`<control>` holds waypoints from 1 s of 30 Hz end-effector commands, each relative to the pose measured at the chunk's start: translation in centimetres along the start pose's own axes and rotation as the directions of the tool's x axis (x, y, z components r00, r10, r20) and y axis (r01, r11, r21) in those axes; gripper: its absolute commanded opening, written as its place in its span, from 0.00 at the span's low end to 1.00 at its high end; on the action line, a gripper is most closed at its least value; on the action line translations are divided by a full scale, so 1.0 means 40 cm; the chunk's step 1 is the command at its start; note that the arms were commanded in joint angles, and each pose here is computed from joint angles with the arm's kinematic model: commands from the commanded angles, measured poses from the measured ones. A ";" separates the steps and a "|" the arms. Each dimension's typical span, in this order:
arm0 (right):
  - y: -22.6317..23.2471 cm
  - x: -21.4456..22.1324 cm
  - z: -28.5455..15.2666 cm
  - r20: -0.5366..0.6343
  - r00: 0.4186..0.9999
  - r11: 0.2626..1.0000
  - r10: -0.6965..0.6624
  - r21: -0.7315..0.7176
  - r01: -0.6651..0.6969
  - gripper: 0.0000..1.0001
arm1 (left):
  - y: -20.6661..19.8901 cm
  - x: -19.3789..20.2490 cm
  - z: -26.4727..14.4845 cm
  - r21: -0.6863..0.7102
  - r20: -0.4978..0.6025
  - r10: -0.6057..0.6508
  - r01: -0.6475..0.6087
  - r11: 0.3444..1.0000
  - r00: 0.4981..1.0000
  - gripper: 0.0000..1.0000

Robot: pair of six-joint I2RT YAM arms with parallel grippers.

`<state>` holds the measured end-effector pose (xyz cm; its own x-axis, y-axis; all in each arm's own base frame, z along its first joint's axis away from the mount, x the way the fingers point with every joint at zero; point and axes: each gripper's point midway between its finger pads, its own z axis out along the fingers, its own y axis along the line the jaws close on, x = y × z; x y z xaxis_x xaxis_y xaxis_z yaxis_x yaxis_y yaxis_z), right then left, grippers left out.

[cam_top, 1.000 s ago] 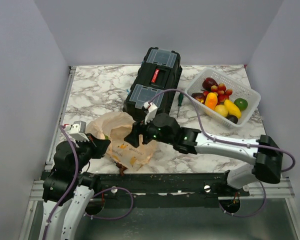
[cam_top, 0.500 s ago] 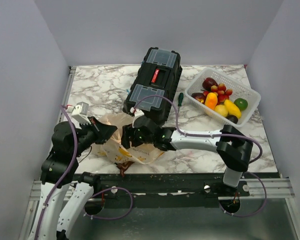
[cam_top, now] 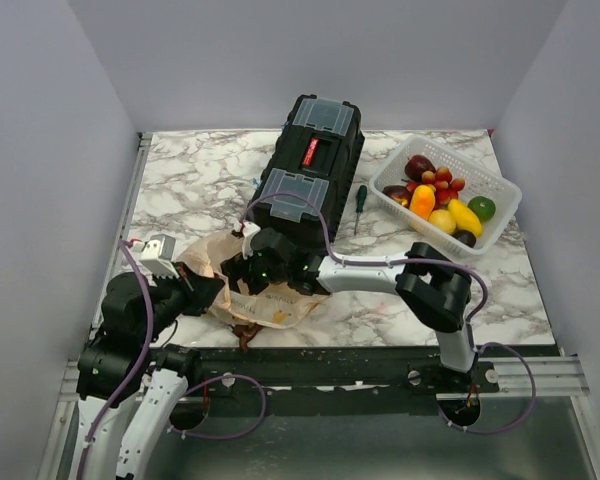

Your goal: Take the fake fruits out of the plastic bag

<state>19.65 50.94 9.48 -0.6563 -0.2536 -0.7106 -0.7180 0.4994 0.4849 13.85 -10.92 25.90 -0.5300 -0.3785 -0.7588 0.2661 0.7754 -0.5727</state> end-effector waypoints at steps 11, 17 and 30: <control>0.051 0.009 0.126 -0.012 0.997 0.979 -0.077 -0.188 0.073 1.00 | 0.067 0.085 0.035 -0.026 -0.079 0.059 -0.061 0.998 0.995 0.00; 0.038 0.000 0.167 -0.003 0.997 0.983 -0.072 -0.167 0.071 1.00 | 0.067 0.084 0.036 -0.019 -0.071 0.070 -0.072 0.997 0.995 0.00; 0.120 -0.026 0.161 0.053 0.999 0.939 -0.002 -0.343 0.020 1.00 | -0.080 -0.039 0.086 0.189 -0.025 -0.025 0.029 0.982 0.999 0.00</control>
<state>19.21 58.01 9.30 -0.6348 -0.2163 -0.7418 -0.7700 0.2572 0.5839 14.99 -12.76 23.96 -0.5748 -0.3639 -0.7329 0.3166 0.7270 -0.6093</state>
